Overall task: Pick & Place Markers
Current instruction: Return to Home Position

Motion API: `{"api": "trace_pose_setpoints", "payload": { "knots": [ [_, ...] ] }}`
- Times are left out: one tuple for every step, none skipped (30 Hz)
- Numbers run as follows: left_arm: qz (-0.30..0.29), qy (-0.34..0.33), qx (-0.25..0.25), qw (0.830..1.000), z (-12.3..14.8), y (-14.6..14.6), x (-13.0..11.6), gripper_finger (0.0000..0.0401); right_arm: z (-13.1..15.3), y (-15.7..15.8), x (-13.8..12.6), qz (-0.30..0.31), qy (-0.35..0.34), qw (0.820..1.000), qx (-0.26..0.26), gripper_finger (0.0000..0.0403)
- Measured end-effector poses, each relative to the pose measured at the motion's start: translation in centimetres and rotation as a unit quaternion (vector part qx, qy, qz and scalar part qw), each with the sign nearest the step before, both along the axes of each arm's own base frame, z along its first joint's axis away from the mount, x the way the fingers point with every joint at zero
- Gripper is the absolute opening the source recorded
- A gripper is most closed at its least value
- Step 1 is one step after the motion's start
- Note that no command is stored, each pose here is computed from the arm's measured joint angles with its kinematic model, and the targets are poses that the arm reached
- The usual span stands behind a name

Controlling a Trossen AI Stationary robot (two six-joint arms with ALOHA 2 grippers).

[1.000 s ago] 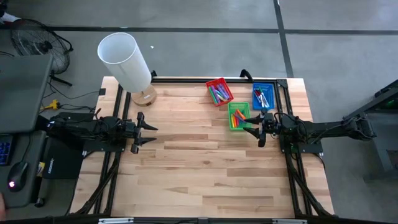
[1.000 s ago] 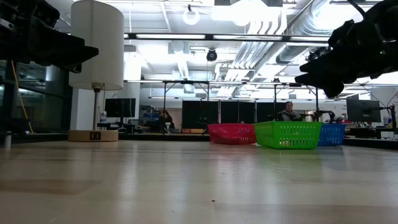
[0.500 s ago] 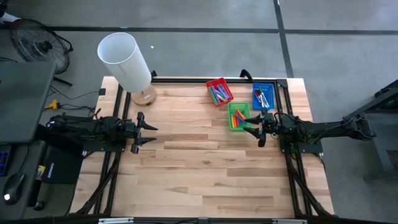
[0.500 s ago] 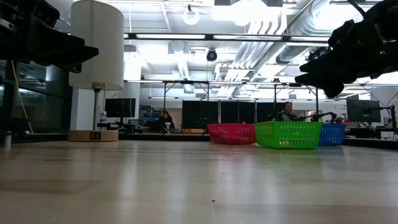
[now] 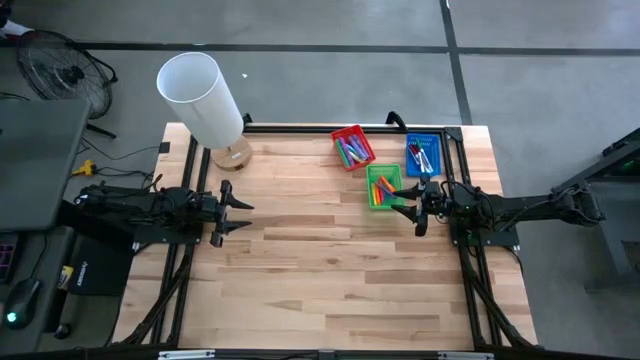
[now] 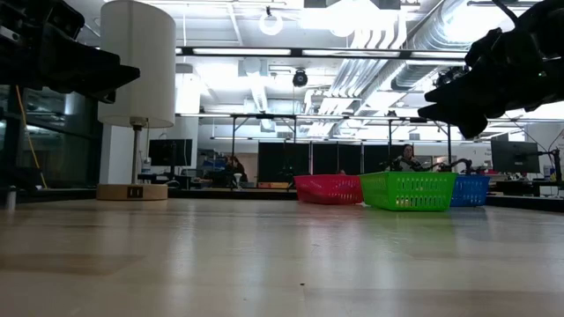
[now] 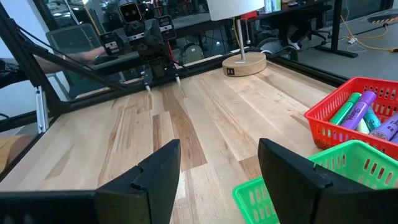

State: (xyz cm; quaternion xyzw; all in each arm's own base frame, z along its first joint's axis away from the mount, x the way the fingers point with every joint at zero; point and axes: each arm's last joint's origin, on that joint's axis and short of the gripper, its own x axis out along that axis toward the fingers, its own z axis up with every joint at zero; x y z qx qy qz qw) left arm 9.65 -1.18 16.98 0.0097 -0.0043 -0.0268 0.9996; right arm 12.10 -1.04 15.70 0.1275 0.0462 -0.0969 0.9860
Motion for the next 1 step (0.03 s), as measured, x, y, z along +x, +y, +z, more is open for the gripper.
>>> {"api": "trace_pose_setpoints", "payload": {
  "knots": [
    [0.0, 0.0, 0.0, 1.0, 0.0, 0.0, 0.0, 0.0195, 0.0, 0.0, 0.0, 0.0, 0.0, 1.0, 0.0, 0.0204]
  ]
}}
